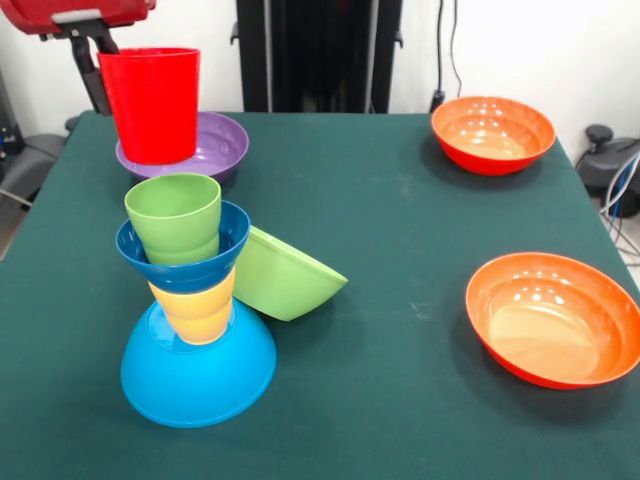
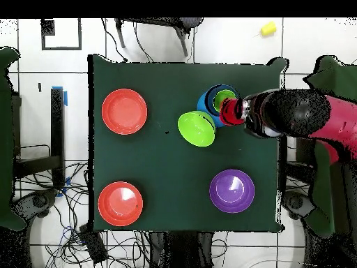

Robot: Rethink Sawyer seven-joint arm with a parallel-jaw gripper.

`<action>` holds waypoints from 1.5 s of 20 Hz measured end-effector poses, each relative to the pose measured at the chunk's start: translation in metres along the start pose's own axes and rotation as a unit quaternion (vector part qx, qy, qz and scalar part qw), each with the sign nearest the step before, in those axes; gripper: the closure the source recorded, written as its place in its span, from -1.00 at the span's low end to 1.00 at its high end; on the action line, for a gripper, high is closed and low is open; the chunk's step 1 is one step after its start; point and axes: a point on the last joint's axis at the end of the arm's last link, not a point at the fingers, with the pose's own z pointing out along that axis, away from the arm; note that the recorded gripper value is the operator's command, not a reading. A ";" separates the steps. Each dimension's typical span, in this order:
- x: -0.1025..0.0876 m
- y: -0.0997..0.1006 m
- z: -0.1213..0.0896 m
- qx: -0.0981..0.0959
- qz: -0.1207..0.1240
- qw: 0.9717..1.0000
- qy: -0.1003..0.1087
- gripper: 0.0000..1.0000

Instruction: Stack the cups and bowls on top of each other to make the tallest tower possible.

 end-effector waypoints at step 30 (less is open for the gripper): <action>-0.042 -0.001 -0.006 -0.004 -0.023 1.000 -0.010 1.00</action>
